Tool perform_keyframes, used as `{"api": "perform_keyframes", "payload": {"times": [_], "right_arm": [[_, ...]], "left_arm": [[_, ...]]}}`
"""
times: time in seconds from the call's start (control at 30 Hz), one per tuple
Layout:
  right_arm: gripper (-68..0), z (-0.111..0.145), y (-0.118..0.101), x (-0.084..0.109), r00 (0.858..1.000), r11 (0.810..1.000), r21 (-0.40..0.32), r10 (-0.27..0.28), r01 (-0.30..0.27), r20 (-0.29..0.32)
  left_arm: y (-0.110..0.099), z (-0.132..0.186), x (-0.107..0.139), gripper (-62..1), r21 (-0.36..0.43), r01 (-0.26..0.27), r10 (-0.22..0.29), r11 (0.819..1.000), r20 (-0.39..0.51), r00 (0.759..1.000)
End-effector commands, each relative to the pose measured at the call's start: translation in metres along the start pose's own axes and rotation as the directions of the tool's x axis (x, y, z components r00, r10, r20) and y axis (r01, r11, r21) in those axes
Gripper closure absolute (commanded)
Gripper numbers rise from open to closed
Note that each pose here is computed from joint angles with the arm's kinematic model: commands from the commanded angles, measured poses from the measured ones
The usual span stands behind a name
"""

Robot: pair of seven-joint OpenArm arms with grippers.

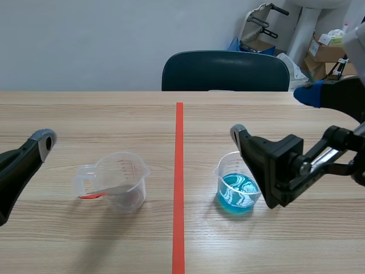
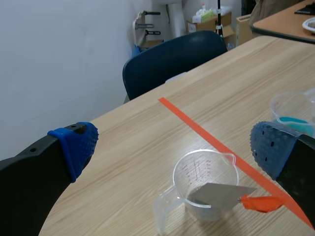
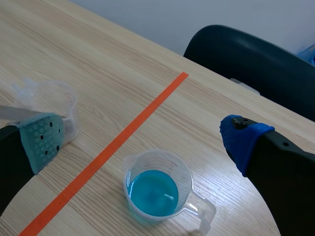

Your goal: Do the redox reaction experiment

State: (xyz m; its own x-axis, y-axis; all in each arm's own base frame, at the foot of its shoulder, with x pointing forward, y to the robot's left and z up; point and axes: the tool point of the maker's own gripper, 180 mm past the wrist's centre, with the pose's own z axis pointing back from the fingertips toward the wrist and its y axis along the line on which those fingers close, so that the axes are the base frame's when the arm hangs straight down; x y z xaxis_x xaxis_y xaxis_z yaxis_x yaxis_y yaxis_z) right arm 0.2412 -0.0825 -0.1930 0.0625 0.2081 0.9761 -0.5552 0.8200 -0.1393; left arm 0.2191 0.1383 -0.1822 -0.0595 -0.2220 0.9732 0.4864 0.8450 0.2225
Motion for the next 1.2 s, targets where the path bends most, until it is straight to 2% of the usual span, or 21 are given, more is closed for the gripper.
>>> {"api": "perform_keyframes", "payload": {"times": [0.0, 0.97, 1.17], "right_arm": [[-67.9, 0.000, -0.005, 0.006, 1.000, 1.000, -0.008, 0.016, -0.016, 0.022], [-67.9, 0.000, -0.003, 0.008, 0.999, 1.000, 0.001, 0.028, -0.028, 0.034], [-67.9, 0.000, 0.009, 0.008, 0.999, 0.997, 0.067, 0.029, -0.032, 0.033]], "left_arm": [[-0.001, 0.001, 0.003, -62.3, 0.004, -0.012, 0.012, 1.000, 0.016, 1.000], [-0.001, 0.001, 0.002, -62.3, 0.004, -0.012, 0.012, 1.000, 0.010, 1.000], [-0.001, 0.001, 0.002, -62.3, 0.004, -0.012, 0.012, 1.000, 0.010, 1.000]]}}
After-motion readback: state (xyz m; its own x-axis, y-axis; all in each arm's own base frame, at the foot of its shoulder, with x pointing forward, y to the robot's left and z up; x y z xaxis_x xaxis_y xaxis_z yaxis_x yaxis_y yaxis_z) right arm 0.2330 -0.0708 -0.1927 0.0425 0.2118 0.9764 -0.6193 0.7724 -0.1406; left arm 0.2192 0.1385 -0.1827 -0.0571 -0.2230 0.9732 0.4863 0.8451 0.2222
